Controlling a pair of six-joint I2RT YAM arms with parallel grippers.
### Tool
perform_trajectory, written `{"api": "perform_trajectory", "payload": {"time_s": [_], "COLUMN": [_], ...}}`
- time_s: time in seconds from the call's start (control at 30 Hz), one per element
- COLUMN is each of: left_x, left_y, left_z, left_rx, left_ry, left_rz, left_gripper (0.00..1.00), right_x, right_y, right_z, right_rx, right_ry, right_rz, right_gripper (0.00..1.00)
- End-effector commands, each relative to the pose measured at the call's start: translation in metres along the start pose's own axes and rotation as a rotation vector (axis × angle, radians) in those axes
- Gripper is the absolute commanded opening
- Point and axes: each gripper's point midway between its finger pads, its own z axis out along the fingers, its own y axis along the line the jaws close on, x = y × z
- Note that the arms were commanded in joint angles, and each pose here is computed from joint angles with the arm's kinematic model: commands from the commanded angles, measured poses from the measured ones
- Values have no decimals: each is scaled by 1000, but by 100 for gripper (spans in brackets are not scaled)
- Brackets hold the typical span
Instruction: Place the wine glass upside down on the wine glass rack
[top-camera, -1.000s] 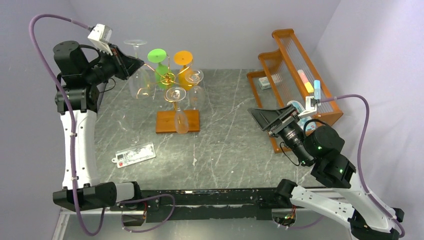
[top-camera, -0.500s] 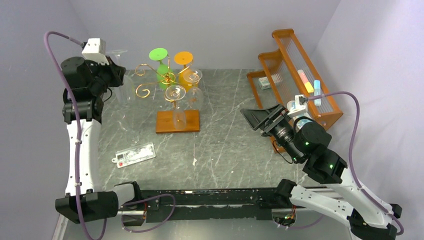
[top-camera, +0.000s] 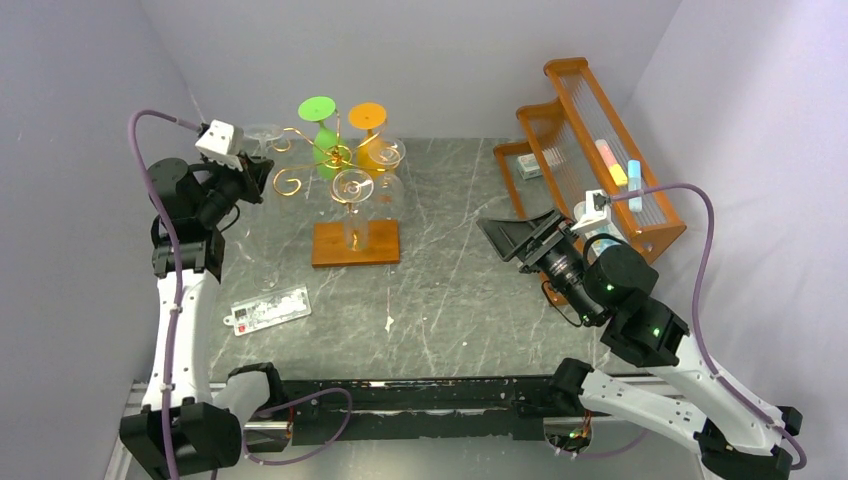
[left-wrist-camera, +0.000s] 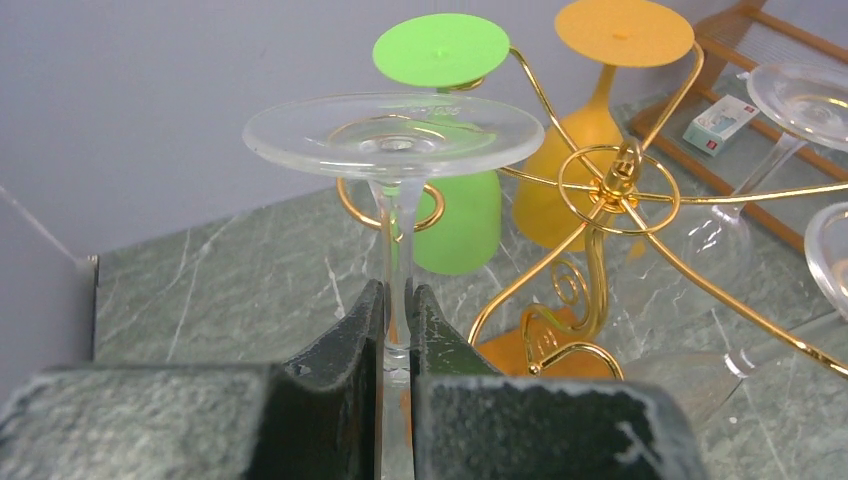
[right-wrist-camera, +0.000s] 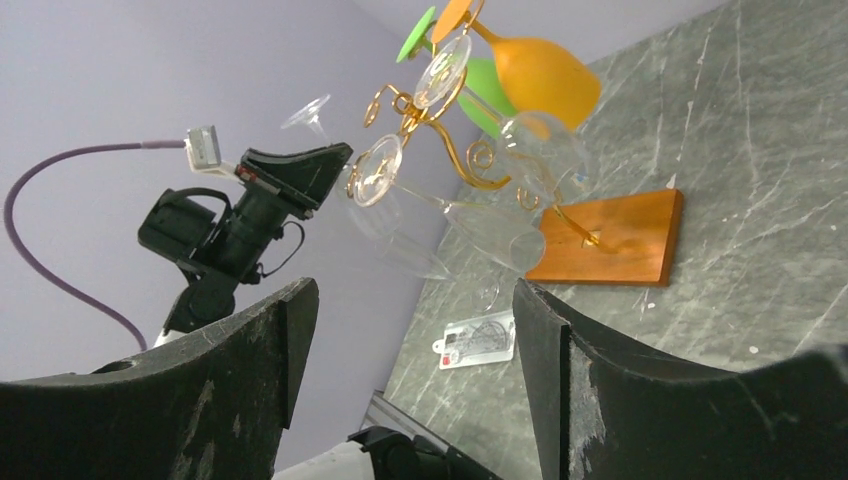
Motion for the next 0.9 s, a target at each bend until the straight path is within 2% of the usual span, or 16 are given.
{"api": "perform_trajectory", "payload": {"time_s": [0.0, 0.4, 0.7, 0.87], "left_x": [-26, -6, 16, 17], "left_y": [-17, -26, -24, -16], "left_z": [2, 13, 23, 24], "left_rx": [125, 228, 336, 325], "left_ry": [-144, -192, -142, -130], "left_rz": [165, 201, 155, 134], "left_gripper": [5, 5, 5, 5], "right_x": [-4, -1, 0, -1], "right_y": [2, 5, 5, 6], "right_z": [-2, 0, -1, -1], "right_rx": [-21, -39, -46, -49], "right_ry": [-22, -16, -14, -15], "right_rz": [-4, 7, 12, 13], "right_gripper": [75, 73, 73, 73]}}
